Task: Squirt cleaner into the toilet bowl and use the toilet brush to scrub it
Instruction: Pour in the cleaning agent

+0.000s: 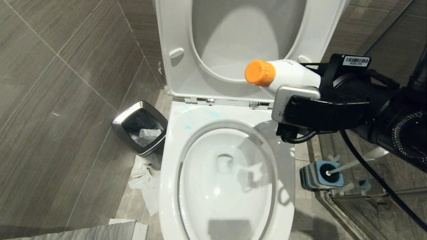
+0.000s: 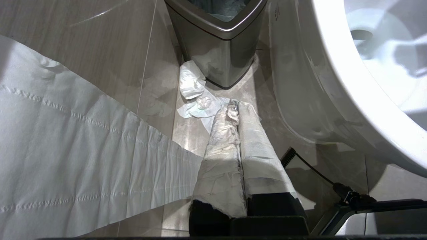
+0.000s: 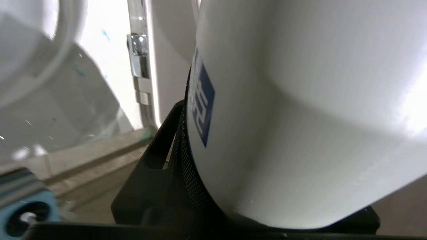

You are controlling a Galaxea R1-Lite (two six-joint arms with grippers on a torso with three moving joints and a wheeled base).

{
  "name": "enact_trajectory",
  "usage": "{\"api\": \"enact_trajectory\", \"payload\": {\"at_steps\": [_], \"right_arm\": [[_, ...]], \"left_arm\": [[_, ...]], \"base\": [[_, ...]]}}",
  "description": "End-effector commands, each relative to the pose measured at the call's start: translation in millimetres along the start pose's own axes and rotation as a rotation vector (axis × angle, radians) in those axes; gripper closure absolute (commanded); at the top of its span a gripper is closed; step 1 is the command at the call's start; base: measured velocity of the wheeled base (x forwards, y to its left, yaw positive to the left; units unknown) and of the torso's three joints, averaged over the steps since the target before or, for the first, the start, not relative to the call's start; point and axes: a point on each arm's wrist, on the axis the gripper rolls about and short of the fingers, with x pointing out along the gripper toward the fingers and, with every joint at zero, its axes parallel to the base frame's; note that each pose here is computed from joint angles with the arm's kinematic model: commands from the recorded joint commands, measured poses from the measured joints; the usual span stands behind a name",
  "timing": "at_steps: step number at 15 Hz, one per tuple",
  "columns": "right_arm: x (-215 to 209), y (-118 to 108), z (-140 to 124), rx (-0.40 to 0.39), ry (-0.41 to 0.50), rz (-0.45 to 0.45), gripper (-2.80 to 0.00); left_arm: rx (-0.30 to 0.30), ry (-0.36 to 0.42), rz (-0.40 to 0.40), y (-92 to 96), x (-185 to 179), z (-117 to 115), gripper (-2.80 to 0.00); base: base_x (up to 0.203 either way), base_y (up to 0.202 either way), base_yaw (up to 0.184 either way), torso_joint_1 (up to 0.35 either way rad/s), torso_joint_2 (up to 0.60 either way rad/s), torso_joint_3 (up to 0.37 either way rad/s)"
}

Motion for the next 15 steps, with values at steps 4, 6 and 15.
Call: {"api": "enact_trajectory", "payload": {"at_steps": [4,6,15], "right_arm": [[-7.7,-0.1,8.8,-0.173,0.068,-0.004,0.0],[-16.6,-0.1,18.9,-0.245,0.149,0.0,0.0],[-17.4,-7.3,41.1,-0.611,0.255,-0.029,0.0]], "left_arm": [[0.0,0.003,0.0,0.0,0.2,-0.4,0.0],[0.0,0.003,0.0,0.0,0.2,-0.4,0.0],[0.0,0.003,0.0,0.0,0.2,-0.4,0.0]], "base": [[0.0,0.0,0.0,0.0,0.0,0.0],[0.0,0.0,0.0,0.0,0.0,0.0],[0.0,0.0,0.0,0.0,0.0,0.0]]}}
